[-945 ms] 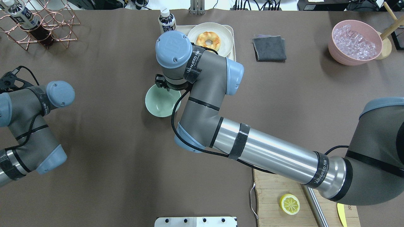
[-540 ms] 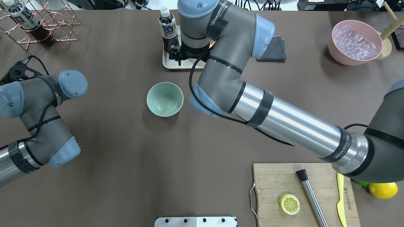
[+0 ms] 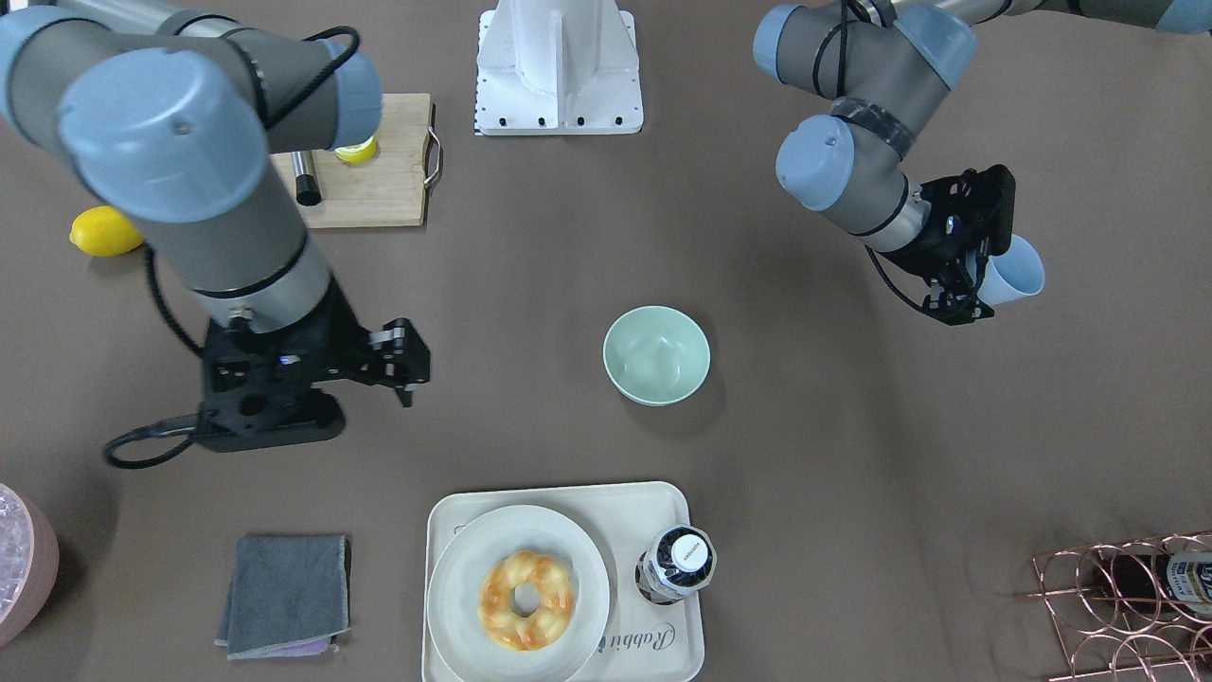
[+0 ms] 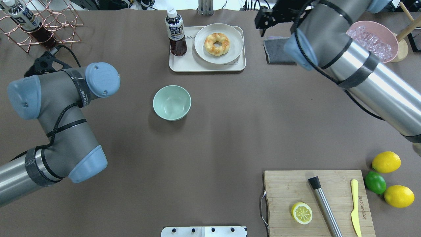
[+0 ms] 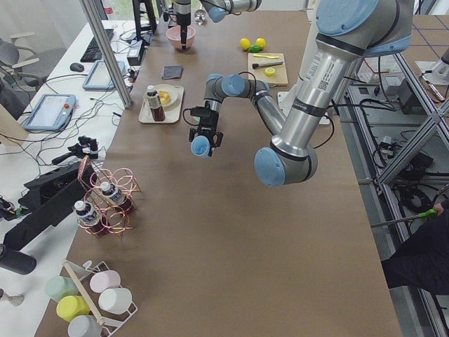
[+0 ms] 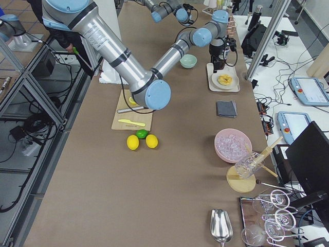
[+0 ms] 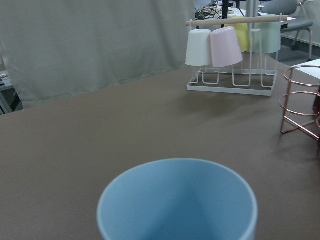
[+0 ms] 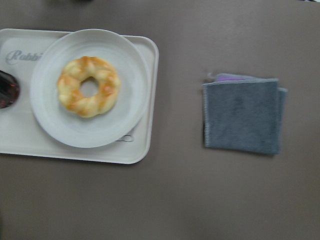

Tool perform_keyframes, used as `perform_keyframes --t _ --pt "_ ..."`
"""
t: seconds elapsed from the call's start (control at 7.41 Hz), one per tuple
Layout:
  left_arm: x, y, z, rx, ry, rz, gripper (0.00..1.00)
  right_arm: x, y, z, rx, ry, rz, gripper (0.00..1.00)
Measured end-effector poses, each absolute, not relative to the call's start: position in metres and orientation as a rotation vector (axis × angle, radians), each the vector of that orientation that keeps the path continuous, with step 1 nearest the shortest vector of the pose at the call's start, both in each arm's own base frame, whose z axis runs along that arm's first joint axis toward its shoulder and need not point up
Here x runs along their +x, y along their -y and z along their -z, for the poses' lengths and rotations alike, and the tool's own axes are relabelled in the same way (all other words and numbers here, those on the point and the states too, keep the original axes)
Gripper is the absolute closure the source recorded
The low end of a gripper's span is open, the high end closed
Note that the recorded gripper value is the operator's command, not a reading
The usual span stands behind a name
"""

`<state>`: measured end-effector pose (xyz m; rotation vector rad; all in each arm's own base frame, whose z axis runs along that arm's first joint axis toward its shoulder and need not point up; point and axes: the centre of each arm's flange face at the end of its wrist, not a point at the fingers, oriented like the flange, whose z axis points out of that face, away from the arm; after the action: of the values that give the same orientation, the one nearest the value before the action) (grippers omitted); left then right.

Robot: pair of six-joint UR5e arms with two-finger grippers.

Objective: Pour ice into bowl

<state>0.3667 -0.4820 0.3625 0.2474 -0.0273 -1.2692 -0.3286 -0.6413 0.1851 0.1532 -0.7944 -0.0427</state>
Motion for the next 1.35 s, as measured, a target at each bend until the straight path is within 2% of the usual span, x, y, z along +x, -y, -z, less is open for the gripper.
perform_keyframes --t 0.14,0.41,0.81,1.08,1.35 --pt "0.378 0.475 -0.331 0.246 -0.038 1.255 0.37 -0.281 0.647 -0.229 0.157 0.787 0.075 0.07" --pt "0.405 0.452 -0.268 0.223 -0.192 1.22 0.37 -0.186 0.645 -0.323 0.149 0.78 0.092 0.01" --pt "0.448 0.431 -0.165 0.156 -0.505 1.17 0.37 -0.082 0.619 -0.44 0.15 0.768 0.01 0.01" --pt "0.476 0.439 -0.146 0.122 -0.668 1.153 0.37 -0.03 0.594 -0.505 0.168 0.742 0.031 0.01" --pt "0.5 0.454 -0.156 0.108 -0.754 1.15 0.37 0.01 0.572 -0.553 0.173 0.76 0.022 0.01"
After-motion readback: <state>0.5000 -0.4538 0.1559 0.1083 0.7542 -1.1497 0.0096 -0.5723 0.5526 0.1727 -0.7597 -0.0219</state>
